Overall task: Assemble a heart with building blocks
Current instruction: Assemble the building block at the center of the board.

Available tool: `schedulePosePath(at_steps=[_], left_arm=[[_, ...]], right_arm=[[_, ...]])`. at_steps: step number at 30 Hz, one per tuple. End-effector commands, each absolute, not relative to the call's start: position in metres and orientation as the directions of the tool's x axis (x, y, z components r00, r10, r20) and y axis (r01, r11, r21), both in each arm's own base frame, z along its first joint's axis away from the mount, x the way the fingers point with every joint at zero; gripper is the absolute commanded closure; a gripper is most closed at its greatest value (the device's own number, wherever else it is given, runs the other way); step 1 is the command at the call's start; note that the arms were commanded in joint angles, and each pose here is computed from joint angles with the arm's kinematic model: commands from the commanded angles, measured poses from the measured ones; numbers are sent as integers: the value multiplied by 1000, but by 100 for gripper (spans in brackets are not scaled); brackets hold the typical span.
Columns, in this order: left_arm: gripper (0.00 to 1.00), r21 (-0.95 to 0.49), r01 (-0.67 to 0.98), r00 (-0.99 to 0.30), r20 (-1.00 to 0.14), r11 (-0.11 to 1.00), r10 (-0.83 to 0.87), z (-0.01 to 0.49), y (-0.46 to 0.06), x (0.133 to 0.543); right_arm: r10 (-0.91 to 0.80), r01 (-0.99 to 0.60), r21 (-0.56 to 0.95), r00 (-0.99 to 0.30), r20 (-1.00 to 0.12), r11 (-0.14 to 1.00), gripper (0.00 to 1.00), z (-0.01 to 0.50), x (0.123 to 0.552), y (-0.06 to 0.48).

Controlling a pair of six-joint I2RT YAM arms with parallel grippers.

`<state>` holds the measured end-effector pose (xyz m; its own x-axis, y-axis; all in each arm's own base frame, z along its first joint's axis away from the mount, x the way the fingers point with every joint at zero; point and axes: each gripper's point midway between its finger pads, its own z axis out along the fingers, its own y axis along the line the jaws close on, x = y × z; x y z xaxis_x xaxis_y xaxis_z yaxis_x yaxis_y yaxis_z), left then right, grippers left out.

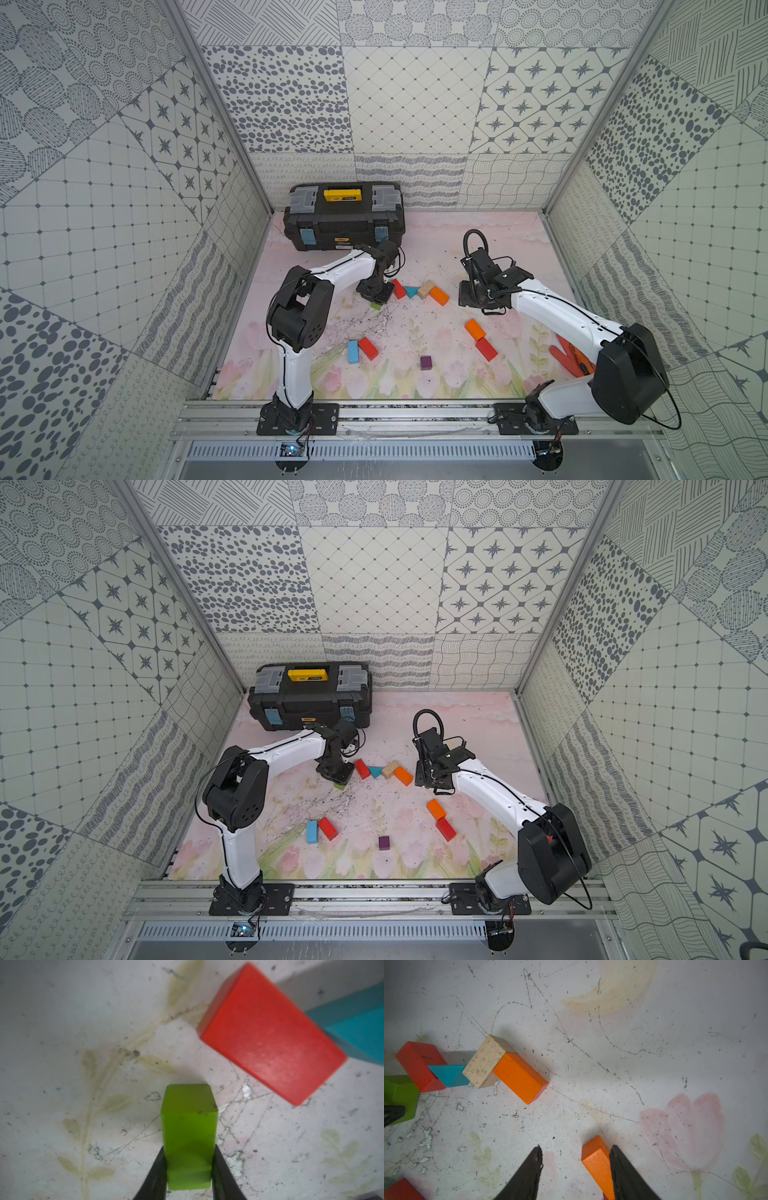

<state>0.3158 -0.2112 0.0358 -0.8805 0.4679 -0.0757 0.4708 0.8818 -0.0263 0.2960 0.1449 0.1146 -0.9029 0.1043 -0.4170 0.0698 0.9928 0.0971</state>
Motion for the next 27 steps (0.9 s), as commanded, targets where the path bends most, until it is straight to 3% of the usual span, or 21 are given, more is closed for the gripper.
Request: schedulePosePath(at_steps=[1, 3, 5, 8, 15, 21, 27], left_arm=[[100, 3, 592, -804, -58, 806, 592, 32, -214, 304], [96, 5, 599, -799, -63, 801, 598, 32, -216, 305], [74, 8, 594, -802, -75, 805, 592, 34, -218, 308], [63, 3, 587, -805, -104, 809, 585, 39, -221, 309], [53, 16, 498, -855, -157, 867, 494, 67, -213, 305], [51, 8, 236, -928, -294, 972, 228, 100, -185, 292], [54, -256, -35, -949, -295, 966, -112, 103, -186, 264]], right_arm=[[133, 84, 125, -876, -464, 989, 45, 133, 303, 147], [134, 84, 127, -876, -463, 988, 45, 132, 303, 147], [132, 83, 126, -878, -461, 989, 45, 131, 302, 147], [133, 86, 122, -877, -461, 989, 44, 130, 301, 146], [132, 88, 116, -879, -458, 989, 42, 128, 301, 145], [135, 83, 130, -872, -471, 988, 39, 141, 297, 143], [132, 76, 134, -861, -490, 988, 37, 147, 295, 140]])
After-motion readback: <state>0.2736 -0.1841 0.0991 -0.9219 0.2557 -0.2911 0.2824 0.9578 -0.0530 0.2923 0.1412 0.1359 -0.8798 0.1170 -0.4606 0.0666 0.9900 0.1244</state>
